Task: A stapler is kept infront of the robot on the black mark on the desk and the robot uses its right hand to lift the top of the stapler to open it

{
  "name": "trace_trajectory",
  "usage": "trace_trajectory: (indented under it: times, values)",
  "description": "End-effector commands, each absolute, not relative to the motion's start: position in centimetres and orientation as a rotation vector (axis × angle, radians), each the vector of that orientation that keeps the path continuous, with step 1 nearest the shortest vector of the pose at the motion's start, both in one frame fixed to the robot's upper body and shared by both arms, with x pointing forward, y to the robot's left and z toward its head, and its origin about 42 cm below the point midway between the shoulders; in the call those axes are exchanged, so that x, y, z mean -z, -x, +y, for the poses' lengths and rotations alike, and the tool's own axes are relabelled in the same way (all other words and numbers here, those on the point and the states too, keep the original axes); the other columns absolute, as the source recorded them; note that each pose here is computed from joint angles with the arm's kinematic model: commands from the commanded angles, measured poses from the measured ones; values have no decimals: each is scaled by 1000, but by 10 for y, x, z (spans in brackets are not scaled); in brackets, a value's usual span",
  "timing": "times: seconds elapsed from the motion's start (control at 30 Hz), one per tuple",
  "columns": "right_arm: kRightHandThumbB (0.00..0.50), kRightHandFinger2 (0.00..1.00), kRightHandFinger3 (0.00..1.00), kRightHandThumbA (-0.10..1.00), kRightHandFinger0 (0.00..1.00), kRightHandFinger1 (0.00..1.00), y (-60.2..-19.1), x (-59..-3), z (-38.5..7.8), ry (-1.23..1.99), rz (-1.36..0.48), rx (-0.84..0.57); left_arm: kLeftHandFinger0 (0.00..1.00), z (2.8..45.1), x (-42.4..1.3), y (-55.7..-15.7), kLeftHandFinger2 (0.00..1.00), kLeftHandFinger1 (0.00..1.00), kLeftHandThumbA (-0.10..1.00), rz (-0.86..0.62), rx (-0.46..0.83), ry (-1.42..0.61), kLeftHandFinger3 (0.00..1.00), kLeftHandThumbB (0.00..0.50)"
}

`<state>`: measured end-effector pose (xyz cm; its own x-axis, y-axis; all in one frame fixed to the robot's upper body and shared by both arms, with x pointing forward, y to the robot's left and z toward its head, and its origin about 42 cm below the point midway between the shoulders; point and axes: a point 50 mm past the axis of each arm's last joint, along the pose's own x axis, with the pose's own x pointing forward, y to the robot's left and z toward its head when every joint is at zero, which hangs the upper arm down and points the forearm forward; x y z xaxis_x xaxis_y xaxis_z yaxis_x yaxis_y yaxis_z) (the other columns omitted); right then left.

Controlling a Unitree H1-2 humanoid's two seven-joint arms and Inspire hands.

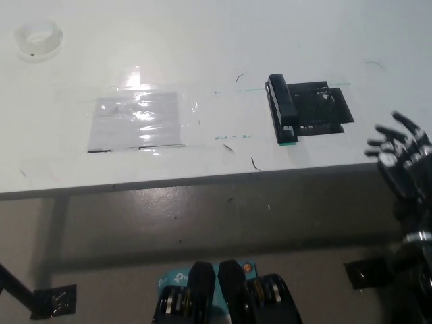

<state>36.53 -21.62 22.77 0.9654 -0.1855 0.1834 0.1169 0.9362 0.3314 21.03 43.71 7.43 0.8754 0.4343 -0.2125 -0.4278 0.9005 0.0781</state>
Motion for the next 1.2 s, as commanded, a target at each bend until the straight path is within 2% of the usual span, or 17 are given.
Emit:
trace_trajectory:
  times: [0.0, 0.07, 0.13, 0.27, 0.33, 0.37, 0.4, 0.43, 0.47, 0.6, 0.63, 0.67, 0.77, 0.83, 0.97, 1.07, 1.17]
  values:
    - [0, 609, 768, 390, 471, 530, -383, -260, -194, -429, -228, 77, 483, 441, -78, -208, 661, 523, 1000, 213, -440, -49, 807, 214]
    - [0, 634, 796, 457, 503, 540, -390, -265, -186, -465, -196, 43, 473, 440, -77, -209, 647, 516, 1000, 215, -441, -43, 804, 225]
    - [0, 668, 814, 493, 540, 578, -397, -267, -175, -546, -136, 17, 448, 440, -77, -209, 622, 493, 1000, 212, -444, -37, 809, 214]
    - [0, 738, 915, 594, 580, 620, -409, -261, -158, -649, -54, -22, 492, 439, -75, -208, 637, 515, 1000, 210, -436, -39, 804, 200]
    - [0, 784, 944, 635, 632, 675, -412, -259, -154, -710, -28, -24, 496, 439, -75, -209, 627, 513, 1000, 209, -435, -38, 814, 199]
    - [0, 831, 982, 669, 693, 726, -413, -257, -152, -759, -11, -44, 497, 439, -75, -209, 627, 513, 1000, 210, -434, -39, 815, 199]
    - [0, 928, 1000, 778, 765, 820, -419, -254, -149, -887, 41, -60, 488, 439, -76, -211, 632, 510, 1000, 206, -434, -43, 823, 204]
    - [0, 932, 1000, 791, 768, 825, -421, -252, -148, -933, 63, -64, 487, 438, -76, -211, 633, 510, 1000, 204, -434, -45, 825, 203]
    - [0, 928, 1000, 868, 760, 817, -424, -251, -146, -977, 92, -62, 502, 438, -77, -211, 644, 520, 1000, 206, -433, -46, 828, 200]
    - [0, 846, 994, 950, 756, 792, -429, -242, -139, -1078, 163, -26, 471, 440, -75, -212, 664, 516, 1000, 205, -428, -44, 834, 203]
    - [0, 840, 987, 953, 753, 789, -429, -241, -138, -1086, 171, -21, 471, 440, -75, -212, 661, 514, 1000, 205, -429, -45, 833, 204]
    - [0, 883, 1000, 952, 801, 835, -428, -239, -138, -1105, 179, -14, 477, 440, -75, -212, 671, 537, 1000, 208, -431, -47, 840, 194]
    - [0, 887, 1000, 951, 806, 839, -426, -235, -136, -1144, 199, 13, 478, 440, -75, -212, 668, 536, 1000, 204, -429, -46, 842, 180]
    - [0, 869, 1000, 956, 804, 837, -425, -232, -134, -1176, 221, 32, 451, 439, -74, -212, 638, 504, 1000, 207, -440, -34, 797, 203]
    - [0, 895, 1000, 965, 792, 855, -424, -228, -133, -1189, 243, 58, 436, 439, -74, -212, 652, 501, 1000, 204, -436, -43, 832, 197]
    - [0, 906, 1000, 1000, 790, 852, -426, -229, -131, -1216, 262, 78, 461, 437, -75, -212, 648, 508, 1000, 199, -436, -40, 822, 203]
    - [0, 883, 1000, 1000, 776, 834, -430, -230, -129, -1233, 278, 90, 440, 437, -75, -212, 640, 493, 1000, 195, -435, -38, 821, 211]
